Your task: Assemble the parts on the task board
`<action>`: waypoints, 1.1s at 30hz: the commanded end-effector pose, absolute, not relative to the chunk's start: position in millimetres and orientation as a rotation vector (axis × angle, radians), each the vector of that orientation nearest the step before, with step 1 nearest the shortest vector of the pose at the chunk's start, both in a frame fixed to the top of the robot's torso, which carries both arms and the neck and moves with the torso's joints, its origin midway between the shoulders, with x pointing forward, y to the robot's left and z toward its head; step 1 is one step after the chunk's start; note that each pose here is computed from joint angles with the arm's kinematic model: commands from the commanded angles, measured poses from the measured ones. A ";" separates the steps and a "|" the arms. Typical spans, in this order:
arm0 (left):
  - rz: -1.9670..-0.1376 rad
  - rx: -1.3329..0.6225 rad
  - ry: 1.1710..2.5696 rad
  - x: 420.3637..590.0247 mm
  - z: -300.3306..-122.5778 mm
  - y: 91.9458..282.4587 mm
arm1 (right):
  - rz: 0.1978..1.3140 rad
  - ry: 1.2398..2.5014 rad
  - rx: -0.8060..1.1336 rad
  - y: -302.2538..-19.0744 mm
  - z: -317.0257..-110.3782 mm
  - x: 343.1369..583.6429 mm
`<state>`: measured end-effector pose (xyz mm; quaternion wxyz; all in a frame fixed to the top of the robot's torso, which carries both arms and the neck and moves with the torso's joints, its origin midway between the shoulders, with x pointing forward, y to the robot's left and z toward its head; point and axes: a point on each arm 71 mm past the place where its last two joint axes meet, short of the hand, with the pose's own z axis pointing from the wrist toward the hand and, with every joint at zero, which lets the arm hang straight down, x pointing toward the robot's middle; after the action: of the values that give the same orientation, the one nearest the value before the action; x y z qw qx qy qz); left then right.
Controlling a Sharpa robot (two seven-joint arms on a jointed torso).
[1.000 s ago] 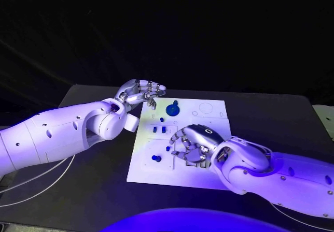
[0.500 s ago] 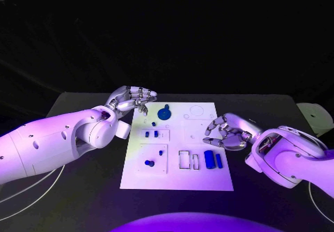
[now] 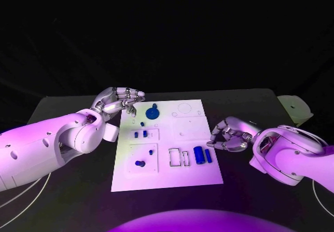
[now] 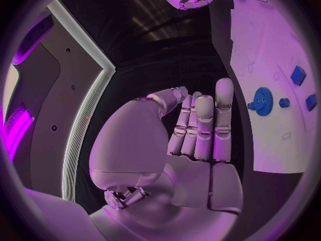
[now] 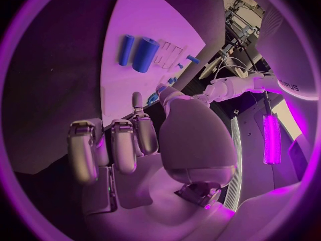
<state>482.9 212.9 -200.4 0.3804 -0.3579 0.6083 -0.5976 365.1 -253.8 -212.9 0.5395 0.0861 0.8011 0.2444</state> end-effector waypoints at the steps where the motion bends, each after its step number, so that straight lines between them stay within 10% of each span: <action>1: -1.552 -0.902 1.559 481.2 -199.5 210.3 | 0.511 1.932 0.189 -250.6 -220.2 362.0; 33: -1.550 -0.904 1.559 480.5 -199.4 212.2 | 0.454 1.988 0.127 -218.9 -254.3 360.6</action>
<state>481.4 214.3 -200.4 0.3789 -0.3576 0.6090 -0.5981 361.1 -219.6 -252.3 0.5264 0.0655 0.8233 0.2020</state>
